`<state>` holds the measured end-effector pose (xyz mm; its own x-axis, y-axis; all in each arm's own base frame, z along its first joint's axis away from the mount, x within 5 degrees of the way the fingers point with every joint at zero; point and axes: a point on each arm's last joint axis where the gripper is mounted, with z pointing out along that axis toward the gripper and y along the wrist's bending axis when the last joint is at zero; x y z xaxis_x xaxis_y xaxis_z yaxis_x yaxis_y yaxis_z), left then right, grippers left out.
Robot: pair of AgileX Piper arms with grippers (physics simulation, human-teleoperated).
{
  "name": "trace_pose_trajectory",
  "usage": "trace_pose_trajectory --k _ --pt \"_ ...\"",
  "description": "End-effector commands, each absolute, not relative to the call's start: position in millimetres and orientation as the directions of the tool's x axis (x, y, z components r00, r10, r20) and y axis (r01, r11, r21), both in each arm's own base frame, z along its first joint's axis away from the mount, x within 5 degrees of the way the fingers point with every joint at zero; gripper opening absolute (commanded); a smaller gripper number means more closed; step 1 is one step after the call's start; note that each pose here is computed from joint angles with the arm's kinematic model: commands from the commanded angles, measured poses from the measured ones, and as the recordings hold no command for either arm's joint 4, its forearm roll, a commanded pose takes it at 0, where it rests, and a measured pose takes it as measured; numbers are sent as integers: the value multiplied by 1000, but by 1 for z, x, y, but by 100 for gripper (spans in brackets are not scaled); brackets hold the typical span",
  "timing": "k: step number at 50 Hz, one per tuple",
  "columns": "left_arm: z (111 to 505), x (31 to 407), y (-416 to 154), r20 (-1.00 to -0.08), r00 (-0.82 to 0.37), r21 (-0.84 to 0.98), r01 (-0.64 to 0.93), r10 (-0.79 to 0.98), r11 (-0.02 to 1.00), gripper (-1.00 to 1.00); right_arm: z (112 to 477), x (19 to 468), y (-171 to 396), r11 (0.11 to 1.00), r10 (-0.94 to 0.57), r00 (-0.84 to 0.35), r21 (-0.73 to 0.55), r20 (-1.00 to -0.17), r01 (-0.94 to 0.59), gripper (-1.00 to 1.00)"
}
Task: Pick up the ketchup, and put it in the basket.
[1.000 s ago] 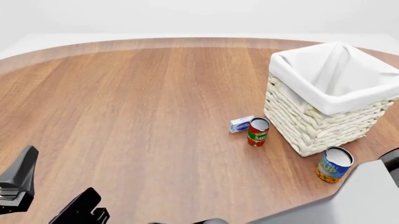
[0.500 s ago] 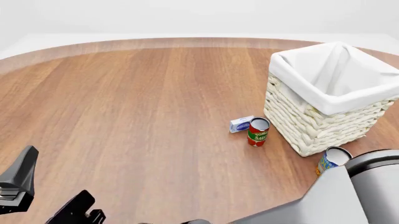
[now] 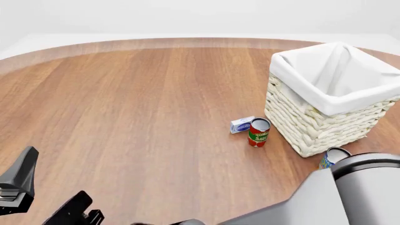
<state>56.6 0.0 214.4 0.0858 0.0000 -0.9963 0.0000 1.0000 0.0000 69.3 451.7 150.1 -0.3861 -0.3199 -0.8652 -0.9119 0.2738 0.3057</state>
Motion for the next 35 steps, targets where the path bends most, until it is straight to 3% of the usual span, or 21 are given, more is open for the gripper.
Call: trace_pose_trajectory --k 1,35 --pt "214 57 0 -996 86 0 0 0 1000 100 146 71 452 278 -319 -390 308 -864 -910 -100" --pt "214 57 0 -996 86 0 0 0 1000 100 161 75 443 281 -280 -399 323 -873 -904 -100"
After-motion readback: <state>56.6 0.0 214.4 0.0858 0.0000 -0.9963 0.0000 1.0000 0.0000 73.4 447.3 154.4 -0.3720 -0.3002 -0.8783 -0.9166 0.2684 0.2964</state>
